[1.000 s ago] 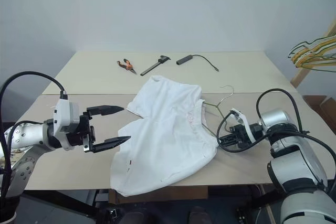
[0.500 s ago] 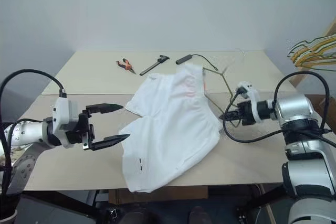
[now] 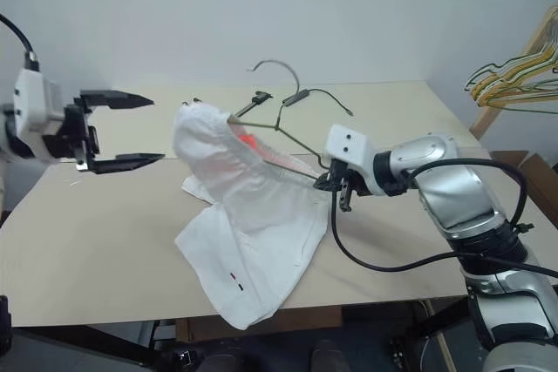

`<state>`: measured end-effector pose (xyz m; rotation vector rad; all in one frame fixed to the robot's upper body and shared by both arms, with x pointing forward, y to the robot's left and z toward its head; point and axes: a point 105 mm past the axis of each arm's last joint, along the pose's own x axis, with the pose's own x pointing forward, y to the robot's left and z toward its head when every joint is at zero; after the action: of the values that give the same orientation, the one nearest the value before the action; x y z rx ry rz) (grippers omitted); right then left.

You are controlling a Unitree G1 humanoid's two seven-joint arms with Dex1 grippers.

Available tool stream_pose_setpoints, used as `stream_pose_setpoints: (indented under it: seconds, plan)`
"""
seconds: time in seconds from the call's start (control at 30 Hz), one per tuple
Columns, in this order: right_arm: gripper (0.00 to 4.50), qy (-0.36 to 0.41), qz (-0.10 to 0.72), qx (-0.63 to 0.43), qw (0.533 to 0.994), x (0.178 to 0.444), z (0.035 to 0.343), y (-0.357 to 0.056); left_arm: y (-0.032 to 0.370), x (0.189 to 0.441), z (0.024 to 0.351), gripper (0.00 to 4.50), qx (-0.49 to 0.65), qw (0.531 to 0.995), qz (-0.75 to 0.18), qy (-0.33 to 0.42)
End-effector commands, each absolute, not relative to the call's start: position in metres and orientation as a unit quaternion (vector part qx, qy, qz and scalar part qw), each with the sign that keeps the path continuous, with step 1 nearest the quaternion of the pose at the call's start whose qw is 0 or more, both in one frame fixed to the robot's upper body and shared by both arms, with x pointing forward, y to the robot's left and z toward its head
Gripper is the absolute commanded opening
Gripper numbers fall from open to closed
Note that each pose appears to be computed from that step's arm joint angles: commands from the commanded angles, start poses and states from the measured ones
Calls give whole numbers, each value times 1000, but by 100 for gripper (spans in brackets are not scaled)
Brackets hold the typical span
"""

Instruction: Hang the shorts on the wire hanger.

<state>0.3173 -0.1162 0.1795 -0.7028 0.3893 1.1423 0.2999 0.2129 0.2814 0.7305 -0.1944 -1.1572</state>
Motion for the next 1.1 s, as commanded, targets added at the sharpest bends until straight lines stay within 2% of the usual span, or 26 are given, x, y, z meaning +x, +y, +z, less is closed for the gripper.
stream_pose_setpoints:
  seconds: [0.03, 0.13, 0.23, 0.33, 0.47, 0.7, 0.93, 1.07, 1.1]
  plan:
    - [0, 182, 519, -349, 759, 318, 191, -113, 204, 290, 282, 448, 341, 728, -589, -84]
    - [0, 190, 517, -358, 754, 320, 189, -110, 198, 296, 266, 448, 355, 717, -598, -56]
    - [0, 193, 524, -366, 745, 319, 190, -107, 192, 313, 239, 448, 393, 710, -584, -9]
    - [0, 192, 527, -374, 739, 317, 191, -105, 185, 321, 229, 448, 398, 712, -579, -6]
    - [0, 196, 529, -380, 734, 316, 190, -103, 176, 327, 240, 448, 380, 722, -578, -36]
    - [0, 211, 523, -380, 733, 317, 185, -105, 182, 308, 261, 448, 321, 697, -638, -66]
    - [0, 209, 529, -381, 729, 317, 187, -103, 186, 340, 231, 448, 417, 700, -579, 4]
    - [0, 207, 534, -383, 725, 317, 189, -100, 177, 345, 222, 448, 422, 689, -589, 19]
    - [0, 206, 534, -383, 725, 317, 189, -100, 175, 345, 219, 429, 424, 683, -594, 21]
